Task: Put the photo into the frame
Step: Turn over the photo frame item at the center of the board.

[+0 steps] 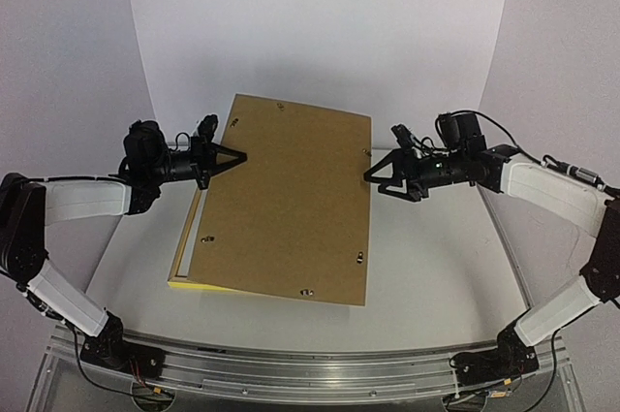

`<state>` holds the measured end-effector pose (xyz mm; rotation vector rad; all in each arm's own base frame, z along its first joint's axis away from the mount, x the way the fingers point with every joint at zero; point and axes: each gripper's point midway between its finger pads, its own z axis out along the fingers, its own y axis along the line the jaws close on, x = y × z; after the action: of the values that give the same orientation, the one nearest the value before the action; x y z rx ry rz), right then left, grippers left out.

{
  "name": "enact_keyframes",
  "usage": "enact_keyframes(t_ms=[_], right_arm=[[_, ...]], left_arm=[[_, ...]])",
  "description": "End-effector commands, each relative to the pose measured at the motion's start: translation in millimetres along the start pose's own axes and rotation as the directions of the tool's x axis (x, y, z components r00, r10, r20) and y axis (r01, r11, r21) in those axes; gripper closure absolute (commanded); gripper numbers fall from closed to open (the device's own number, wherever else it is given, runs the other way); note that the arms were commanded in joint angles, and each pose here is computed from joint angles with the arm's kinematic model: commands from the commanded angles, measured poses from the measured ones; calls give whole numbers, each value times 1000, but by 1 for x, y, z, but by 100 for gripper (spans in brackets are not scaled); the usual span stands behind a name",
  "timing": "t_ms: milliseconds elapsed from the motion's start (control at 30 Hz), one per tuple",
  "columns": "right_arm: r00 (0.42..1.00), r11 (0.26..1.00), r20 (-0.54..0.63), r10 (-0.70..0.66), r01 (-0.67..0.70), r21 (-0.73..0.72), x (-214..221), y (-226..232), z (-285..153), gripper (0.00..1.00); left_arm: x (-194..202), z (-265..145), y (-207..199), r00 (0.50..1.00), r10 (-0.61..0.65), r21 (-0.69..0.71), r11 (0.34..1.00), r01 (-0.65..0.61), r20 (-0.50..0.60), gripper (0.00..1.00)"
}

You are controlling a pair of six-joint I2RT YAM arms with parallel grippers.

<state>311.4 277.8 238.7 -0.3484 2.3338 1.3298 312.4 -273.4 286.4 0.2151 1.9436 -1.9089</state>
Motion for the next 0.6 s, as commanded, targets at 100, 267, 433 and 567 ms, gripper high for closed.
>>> enact_keyframes(t_ms=[100, 267, 433, 567], right_arm=[[998, 949, 16, 68, -59, -310, -2, 35, 9, 25], [998, 920, 5, 60, -54, -387, 3, 60, 18, 34], [999, 901, -33, 40, -50, -430, 10, 91, 30, 59], [999, 898, -2, 38, -35, -438, 9, 105, 25, 80]], left_arm=[[-3, -15, -51, 993, 85, 143, 985, -96, 82, 100], [-6, -13, -48, 993, 82, 146, 985, -94, 91, 100], [-9, -10, -39, 994, 63, 142, 987, -75, 90, 100], [-11, -10, -34, 993, 62, 127, 989, -75, 102, 100]])
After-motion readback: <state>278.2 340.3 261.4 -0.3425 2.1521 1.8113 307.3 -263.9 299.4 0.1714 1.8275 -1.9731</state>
